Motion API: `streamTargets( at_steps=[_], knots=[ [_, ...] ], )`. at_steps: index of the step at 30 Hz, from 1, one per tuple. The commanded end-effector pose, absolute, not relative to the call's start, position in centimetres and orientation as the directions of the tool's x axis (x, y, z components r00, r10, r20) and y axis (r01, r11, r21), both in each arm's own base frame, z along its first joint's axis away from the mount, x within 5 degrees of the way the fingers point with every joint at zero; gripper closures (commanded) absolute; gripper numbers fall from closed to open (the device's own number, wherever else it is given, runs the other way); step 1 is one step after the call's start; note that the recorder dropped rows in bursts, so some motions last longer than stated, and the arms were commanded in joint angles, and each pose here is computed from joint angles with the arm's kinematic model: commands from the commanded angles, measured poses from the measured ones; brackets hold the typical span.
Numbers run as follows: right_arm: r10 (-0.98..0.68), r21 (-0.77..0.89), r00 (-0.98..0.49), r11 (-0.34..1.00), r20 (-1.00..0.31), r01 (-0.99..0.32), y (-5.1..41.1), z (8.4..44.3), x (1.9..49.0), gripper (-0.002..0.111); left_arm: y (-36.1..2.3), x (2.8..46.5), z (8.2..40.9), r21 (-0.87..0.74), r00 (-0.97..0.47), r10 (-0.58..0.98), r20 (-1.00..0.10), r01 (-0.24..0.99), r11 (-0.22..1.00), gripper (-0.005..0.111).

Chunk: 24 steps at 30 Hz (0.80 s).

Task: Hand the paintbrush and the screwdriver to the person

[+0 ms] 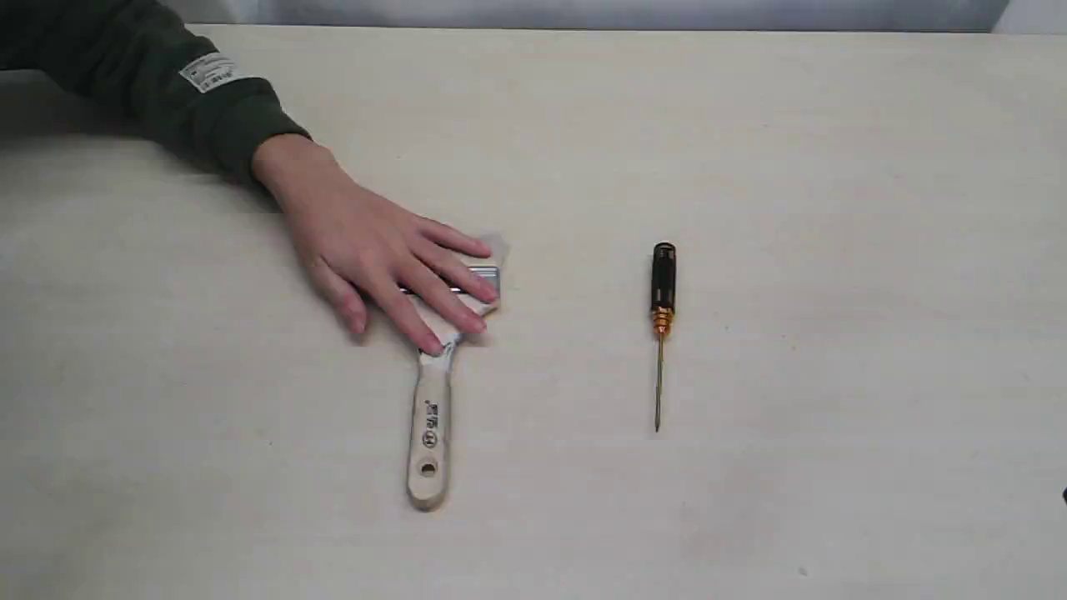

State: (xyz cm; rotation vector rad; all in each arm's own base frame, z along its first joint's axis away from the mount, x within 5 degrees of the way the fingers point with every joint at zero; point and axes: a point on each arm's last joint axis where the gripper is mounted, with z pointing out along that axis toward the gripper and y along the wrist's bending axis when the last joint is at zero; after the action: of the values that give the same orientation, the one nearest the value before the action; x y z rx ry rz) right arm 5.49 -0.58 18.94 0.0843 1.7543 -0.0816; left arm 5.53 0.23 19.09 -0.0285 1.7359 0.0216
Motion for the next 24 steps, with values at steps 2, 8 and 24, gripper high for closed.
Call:
streamTargets(
  at_steps=[2,8,24],
  knots=[
    [0.003,-0.015,-0.167,0.995,-0.986,0.103,-0.6,19.0,5.5,0.104,0.2,5.5,19.1,-0.008,-0.161,-0.013,-0.987,-0.029,1.000,0.107],
    [0.003,-0.015,-0.165,0.995,-0.986,0.103,-0.6,19.0,5.5,0.104,0.2,5.5,19.1,-0.008,-0.161,-0.013,-0.987,-0.029,1.000,0.107],
    [0.010,0.008,-0.023,0.995,-1.000,0.103,-0.6,20.3,5.6,0.104,0.2,5.5,19.1,-0.008,-0.161,-0.013,-0.987,-0.029,1.000,0.107]
  ],
)
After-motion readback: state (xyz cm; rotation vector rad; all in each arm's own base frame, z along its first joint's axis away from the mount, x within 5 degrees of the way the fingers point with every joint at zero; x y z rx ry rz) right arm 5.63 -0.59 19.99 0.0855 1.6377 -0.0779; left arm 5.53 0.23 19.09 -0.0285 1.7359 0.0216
